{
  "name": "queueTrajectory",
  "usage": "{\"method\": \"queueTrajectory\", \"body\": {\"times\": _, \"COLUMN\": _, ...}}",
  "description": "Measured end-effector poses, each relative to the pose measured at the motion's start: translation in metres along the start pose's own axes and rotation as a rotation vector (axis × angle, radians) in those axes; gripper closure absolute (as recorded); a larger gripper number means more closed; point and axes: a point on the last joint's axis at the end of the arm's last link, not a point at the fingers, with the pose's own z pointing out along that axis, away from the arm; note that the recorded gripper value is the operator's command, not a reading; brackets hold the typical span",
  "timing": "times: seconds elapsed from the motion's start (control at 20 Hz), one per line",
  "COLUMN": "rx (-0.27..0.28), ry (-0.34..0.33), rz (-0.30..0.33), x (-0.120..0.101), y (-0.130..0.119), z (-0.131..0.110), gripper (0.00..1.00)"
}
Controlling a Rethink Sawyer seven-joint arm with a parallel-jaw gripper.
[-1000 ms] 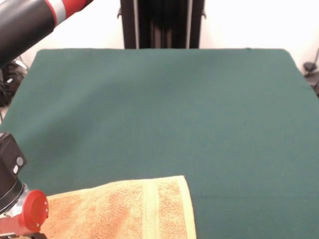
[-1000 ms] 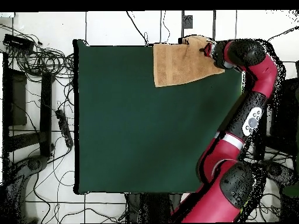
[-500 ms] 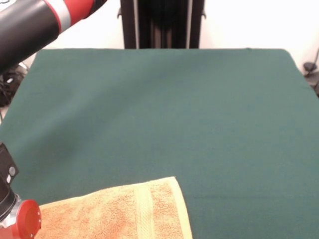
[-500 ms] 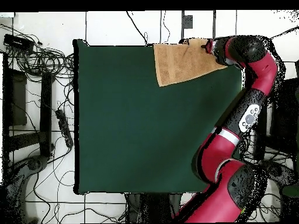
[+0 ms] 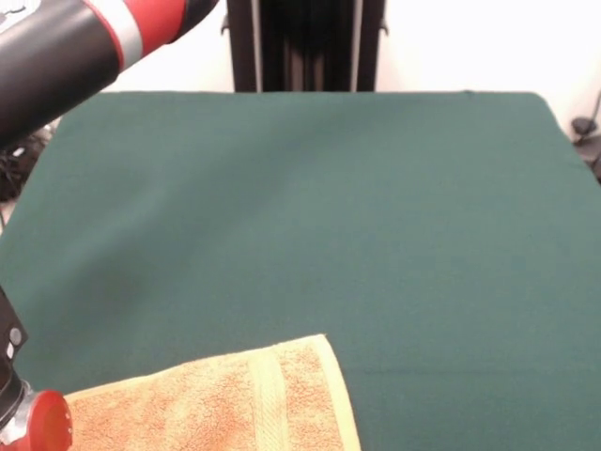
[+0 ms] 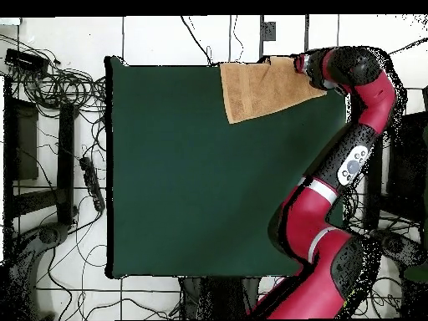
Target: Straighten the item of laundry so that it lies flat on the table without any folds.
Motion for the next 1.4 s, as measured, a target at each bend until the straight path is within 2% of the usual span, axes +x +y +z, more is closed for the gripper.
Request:
{"method": "queueTrajectory", "body": {"times": 0.2, "rx": 0.008, "ry": 0.003, "rz": -0.035, "x": -0.004, "y": 0.003, "z": 0.003, "gripper": 1.00}}
{"method": "queueTrajectory", "body": {"times": 0.65, "rx": 0.006, "ry": 0.007, "rz": -0.052, "x": -0.011, "y": 0.007, "z": -0.006, "gripper": 1.00}}
{"method": "queueTrajectory", "body": {"times": 0.85, "rx": -0.015, "ry": 0.011, "rz": -0.132, "x": -0.019, "y": 0.011, "z": -0.048, "gripper": 1.00}}
{"method": "queueTrajectory", "body": {"times": 1.1, "rx": -0.017, "ry": -0.012, "rz": -0.270, "x": -0.033, "y": 0.008, "z": -0.153, "gripper": 1.00}}
{"method": "queueTrajectory", "body": {"times": 1.15, "rx": -0.013, "ry": -0.017, "rz": -0.282, "x": -0.035, "y": 0.007, "z": -0.167, "gripper": 1.00}}
{"method": "queueTrajectory", "body": {"times": 1.2, "rx": -0.004, "ry": -0.032, "rz": -0.307, "x": -0.038, "y": 0.006, "z": -0.199, "gripper": 1.00}}
{"method": "queueTrajectory", "body": {"times": 1.4, "rx": 0.036, "ry": -0.077, "rz": -0.333, "x": -0.044, "y": 0.006, "z": -0.284, "gripper": 1.00}}
